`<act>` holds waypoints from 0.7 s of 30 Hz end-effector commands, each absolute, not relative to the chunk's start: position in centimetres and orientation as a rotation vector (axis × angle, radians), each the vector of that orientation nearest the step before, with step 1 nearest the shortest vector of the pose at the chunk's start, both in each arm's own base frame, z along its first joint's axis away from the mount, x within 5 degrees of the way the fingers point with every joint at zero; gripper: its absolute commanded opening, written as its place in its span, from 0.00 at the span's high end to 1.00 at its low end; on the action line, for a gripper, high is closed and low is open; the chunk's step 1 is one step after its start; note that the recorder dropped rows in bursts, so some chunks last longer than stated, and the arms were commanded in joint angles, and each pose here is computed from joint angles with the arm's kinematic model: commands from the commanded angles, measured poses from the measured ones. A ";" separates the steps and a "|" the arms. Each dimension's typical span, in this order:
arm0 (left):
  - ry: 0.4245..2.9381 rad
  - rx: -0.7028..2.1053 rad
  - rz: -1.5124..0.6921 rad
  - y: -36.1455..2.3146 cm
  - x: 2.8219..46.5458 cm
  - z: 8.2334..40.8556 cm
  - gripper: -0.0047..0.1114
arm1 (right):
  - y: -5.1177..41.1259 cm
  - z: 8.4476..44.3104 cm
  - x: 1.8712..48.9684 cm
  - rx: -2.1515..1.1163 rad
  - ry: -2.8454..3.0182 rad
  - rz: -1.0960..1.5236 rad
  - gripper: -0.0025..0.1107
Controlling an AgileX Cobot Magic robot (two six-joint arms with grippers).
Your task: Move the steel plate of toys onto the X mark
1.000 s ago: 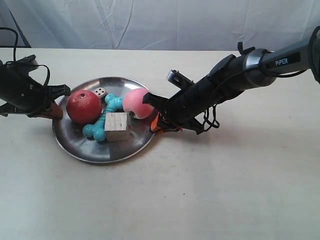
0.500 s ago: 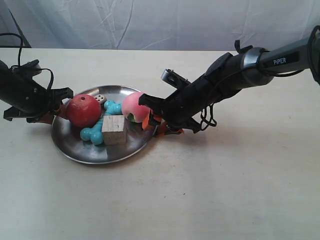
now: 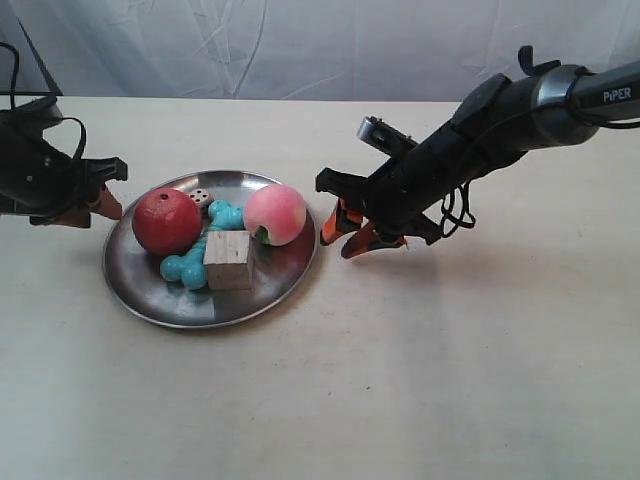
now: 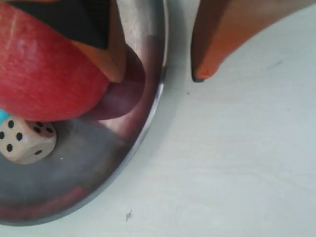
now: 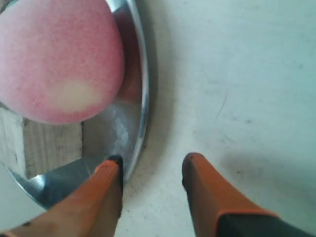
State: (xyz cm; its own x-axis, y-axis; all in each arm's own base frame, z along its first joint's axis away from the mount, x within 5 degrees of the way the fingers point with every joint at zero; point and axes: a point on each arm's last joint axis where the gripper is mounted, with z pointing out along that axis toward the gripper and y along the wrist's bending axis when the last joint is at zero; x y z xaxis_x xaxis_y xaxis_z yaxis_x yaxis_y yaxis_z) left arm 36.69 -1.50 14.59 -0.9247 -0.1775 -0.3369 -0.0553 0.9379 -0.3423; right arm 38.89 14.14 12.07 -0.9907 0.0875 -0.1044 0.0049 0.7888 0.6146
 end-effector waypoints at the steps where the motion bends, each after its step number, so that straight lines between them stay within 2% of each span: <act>1: 2.684 -0.147 -0.468 -1.2 36.3 16.8 0.60 | 13.8 13.6 38.4 0.014 2.861 0.951 0.61; 3: 2.658 -0.140 -0.472 -1.2 36.1 17.9 0.65 | 13.6 14.4 38.2 -0.021 2.869 0.929 0.61; 5: 2.625 -0.140 -0.482 -1.3 35.9 19.2 0.75 | 13.5 15.3 37.9 -0.065 2.868 0.914 0.66; 8: 2.573 -0.119 -0.479 -1.4 35.4 21.2 0.94 | 13.3 17.1 37.4 -0.139 2.852 0.886 0.83; 9: 2.553 -0.110 -0.476 -1.4 35.2 21.9 0.96 | 13.2 17.7 37.2 -0.162 2.846 0.879 0.90; 10: 2.535 -0.100 -0.472 -1.4 35.0 22.6 0.96 | 13.1 18.4 37.0 -0.186 2.836 0.868 0.98; 16: 2.399 -0.068 -0.482 -1.7 32.5 27.2 0.96 | 12.5 23.2 35.1 -0.229 2.695 0.799 0.98; 21: 2.237 -0.007 -0.507 -2.8 28.3 30.8 0.96 | 12.7 27.8 31.3 -0.347 2.478 0.626 0.98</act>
